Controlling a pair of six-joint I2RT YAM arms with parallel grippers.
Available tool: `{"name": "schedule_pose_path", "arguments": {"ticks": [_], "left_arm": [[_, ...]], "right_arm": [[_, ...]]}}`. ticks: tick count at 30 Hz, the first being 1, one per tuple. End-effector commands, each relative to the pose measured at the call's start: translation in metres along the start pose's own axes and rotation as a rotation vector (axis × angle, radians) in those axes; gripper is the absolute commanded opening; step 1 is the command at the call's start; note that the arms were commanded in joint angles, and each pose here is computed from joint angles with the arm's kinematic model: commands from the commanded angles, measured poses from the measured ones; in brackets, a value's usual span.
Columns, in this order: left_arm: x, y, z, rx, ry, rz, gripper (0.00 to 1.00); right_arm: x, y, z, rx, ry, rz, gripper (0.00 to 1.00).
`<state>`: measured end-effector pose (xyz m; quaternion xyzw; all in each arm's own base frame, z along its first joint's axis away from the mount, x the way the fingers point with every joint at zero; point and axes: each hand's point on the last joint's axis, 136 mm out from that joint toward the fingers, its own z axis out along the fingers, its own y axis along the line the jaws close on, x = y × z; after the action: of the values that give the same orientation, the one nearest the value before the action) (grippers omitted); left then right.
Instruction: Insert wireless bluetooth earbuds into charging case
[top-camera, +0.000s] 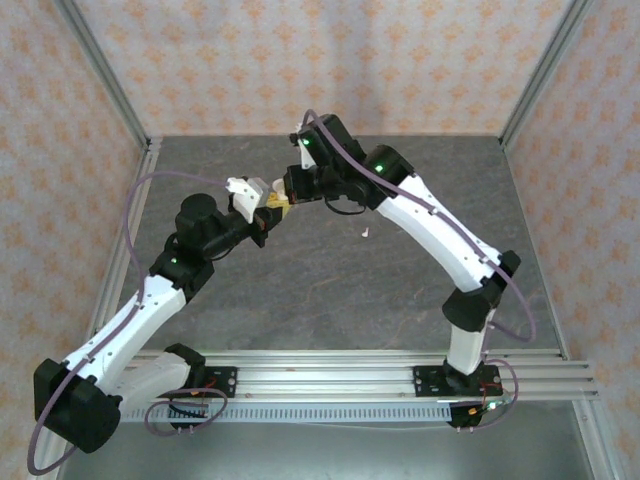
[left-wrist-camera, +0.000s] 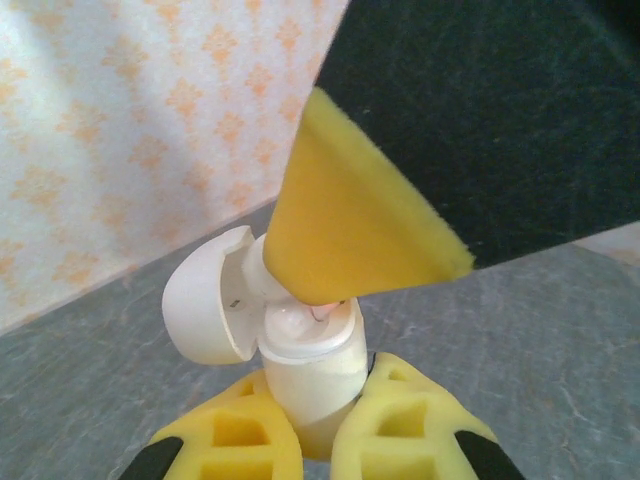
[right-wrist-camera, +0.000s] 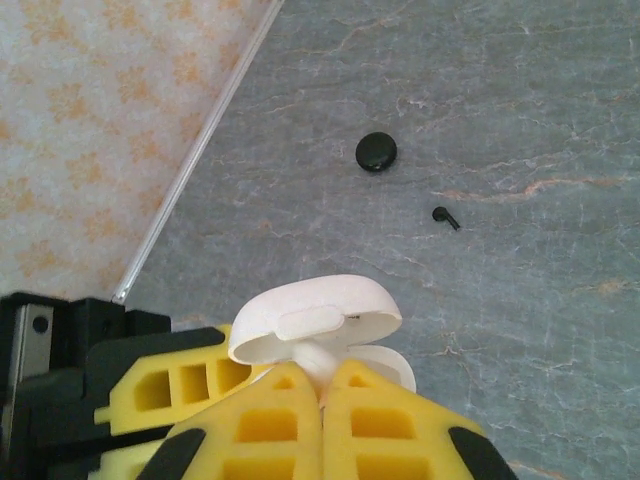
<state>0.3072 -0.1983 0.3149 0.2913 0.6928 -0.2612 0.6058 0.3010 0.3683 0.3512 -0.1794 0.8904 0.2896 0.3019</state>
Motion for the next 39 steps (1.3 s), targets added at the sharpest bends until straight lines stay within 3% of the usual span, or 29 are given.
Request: {"name": "schedule_pose_path", "arguments": {"ticks": [1,14,20,23,28,39], "left_arm": [[-0.044,-0.037,-0.007,0.193,-0.110,0.049,0.00],[-0.062,-0.058,-0.015,0.312,-0.141,0.054,0.00],[-0.066,-0.059,-0.015,0.321,-0.141,0.058,0.00],[-0.066,-0.060,-0.014,0.325,-0.140,0.059,0.00],[-0.066,-0.061,-0.013,0.329,-0.134,0.062,0.00],[-0.063,-0.062,-0.012,0.334,-0.123,0.064,0.00]], "right_arm": [[-0.001,0.033,-0.015,-0.170,-0.039,-0.090,0.05],[0.010,0.042,-0.048,-0.426,-0.110,-0.121,0.05],[0.016,0.047,-0.054,-0.473,-0.100,-0.144,0.11],[0.018,0.049,-0.056,-0.486,-0.103,-0.157,0.13],[0.016,0.045,-0.060,-0.469,-0.122,-0.162,0.27],[0.008,0.037,-0.065,-0.422,-0.169,-0.148,0.30]]}}
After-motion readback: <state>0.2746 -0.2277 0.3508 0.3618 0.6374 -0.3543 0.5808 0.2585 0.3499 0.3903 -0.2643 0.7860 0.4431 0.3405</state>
